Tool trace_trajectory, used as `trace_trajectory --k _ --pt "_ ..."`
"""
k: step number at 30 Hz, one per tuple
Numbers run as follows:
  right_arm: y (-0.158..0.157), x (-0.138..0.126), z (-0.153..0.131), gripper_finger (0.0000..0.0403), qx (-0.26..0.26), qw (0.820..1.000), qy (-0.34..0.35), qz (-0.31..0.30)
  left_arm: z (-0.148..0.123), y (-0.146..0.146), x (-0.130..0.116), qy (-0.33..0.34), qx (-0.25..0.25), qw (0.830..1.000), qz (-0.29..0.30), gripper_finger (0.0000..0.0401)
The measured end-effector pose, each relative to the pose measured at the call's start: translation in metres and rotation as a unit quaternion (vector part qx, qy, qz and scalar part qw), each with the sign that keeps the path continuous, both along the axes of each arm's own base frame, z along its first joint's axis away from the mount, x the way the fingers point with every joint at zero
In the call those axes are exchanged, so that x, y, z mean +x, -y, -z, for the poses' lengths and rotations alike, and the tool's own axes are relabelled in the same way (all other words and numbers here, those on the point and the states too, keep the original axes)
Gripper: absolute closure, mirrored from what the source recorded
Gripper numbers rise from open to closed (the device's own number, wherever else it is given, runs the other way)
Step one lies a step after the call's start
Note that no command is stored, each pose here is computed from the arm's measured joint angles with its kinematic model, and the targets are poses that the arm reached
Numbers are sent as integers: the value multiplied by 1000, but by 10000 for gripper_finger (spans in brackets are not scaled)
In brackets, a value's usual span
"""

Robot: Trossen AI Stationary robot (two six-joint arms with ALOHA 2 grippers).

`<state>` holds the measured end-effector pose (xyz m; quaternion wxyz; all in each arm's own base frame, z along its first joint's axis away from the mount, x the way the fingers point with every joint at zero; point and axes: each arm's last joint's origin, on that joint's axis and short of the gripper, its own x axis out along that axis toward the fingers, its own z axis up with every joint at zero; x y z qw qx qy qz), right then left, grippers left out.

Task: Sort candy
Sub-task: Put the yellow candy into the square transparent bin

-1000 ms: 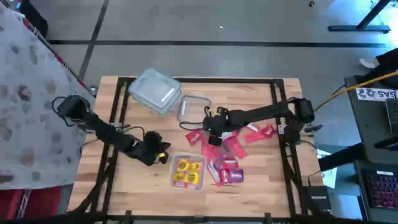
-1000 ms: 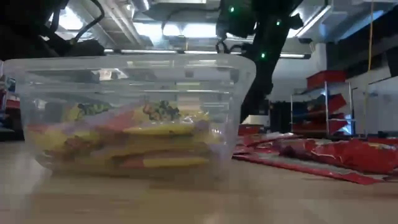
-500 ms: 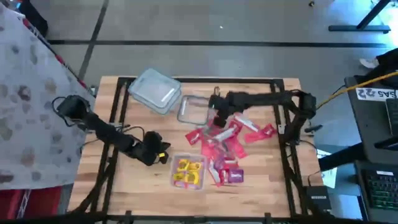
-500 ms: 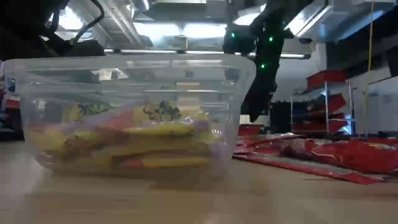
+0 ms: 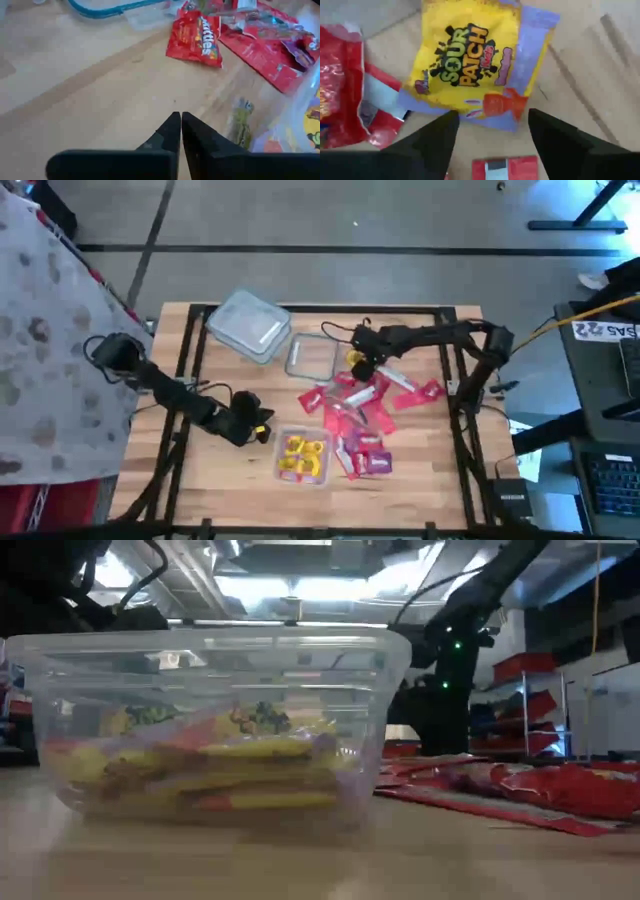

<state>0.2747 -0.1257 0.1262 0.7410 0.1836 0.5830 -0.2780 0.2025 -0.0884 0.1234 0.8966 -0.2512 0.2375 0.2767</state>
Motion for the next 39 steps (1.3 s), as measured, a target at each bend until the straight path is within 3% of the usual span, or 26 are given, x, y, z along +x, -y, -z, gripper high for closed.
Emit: trace_trajectory --k 8,14,17,22,27,36,39 --pt "0 4 -1 384 -9 1000 18 -5 0 0 0 1 -2 1000 -1 401" --pt "-11 3 -22 400 -55 998 -16 -16 0 0 0 2 -3 1000 -2 401" --pt "-20 7 -47 402 -83 996 9 -27 0 0 0 1 -3 1000 -1 401" --pt "-29 3 -64 402 -87 995 37 -35 0 0 0 1 -2 1000 -1 401" --pt "-24 6 -59 375 -64 996 49 -33 0 0 0 2 -4 1000 -2 401" --pt "3 7 -26 208 -1 999 33 -2 0 1 0 5 -5 1000 -2 401" --pt "5 13 -13 172 1 999 32 -3 0 1 0 5 -5 1000 -2 401"
